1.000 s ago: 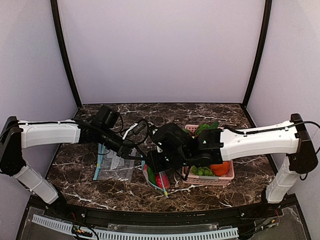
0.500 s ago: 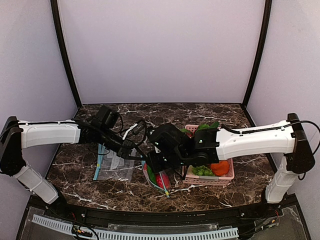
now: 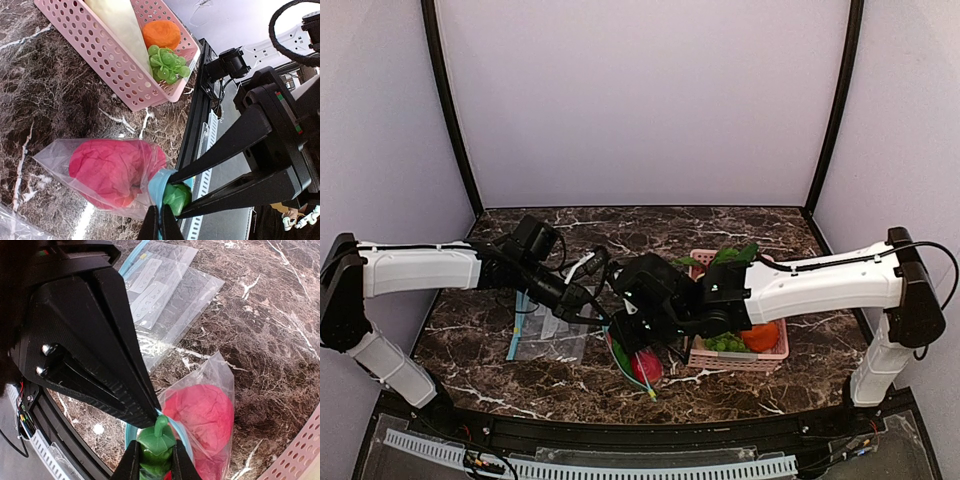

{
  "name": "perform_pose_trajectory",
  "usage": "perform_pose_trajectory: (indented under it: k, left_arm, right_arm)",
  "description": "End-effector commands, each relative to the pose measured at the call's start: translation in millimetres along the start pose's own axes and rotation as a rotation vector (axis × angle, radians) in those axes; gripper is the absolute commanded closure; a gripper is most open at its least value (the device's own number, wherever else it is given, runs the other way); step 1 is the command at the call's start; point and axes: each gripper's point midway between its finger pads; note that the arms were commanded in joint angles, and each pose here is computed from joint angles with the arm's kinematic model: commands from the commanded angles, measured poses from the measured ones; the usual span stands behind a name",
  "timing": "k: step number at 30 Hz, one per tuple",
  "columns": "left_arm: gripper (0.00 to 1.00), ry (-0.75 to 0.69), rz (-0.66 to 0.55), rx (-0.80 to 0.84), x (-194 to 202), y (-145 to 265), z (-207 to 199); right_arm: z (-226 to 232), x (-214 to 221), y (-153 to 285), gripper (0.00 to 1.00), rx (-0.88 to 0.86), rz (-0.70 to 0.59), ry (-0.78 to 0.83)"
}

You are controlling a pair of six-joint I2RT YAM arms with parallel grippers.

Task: Place the food in the zip-top bag and seal the zipper
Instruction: Adjust the fake vegetable in the zipper food storage bag.

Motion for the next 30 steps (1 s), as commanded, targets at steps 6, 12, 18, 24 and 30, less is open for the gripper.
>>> perform_pose_trajectory:
  k: [6, 12, 18, 24, 30]
  left_arm:
    - [0.99, -0.106, -0.077, 0.039, -13.6, 16.3, -23.2]
    - [0.99, -0.123, -0.092, 0.046, -14.5, 19.5, -27.3]
    - [0.99, -0.135, -0.094, 0.047, -14.6, 20.6, -29.2]
    - [0.99, -0.155, -0.097, 0.066, -14.3, 22.3, -34.5]
    - [0.99, -0.177, -0.113, 0.088, -14.2, 25.0, -40.1]
  right_arm:
    - [8.3, 50.5, -14.1, 0.93, -0.013, 0.215, 0.093]
    - [12.5, 53.3, -8.5, 0.93, -0.038, 0.261, 0.162]
    - [13.4, 64.2, 4.8, 0.92, -0.072, 0.334, 0.224]
    - [11.5, 76.6, 5.3, 0.92, -0.094, 0.394, 0.226]
    - [10.3, 80.4, 1.9, 0.92, -0.102, 0.411, 0.227]
Point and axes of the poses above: each gripper's point midway between its finger pads, its own y axis back along the fingers, its own z axis along the line the jaws close on, x = y × z, and after that the axes turned 9 degrees about y, right-handed
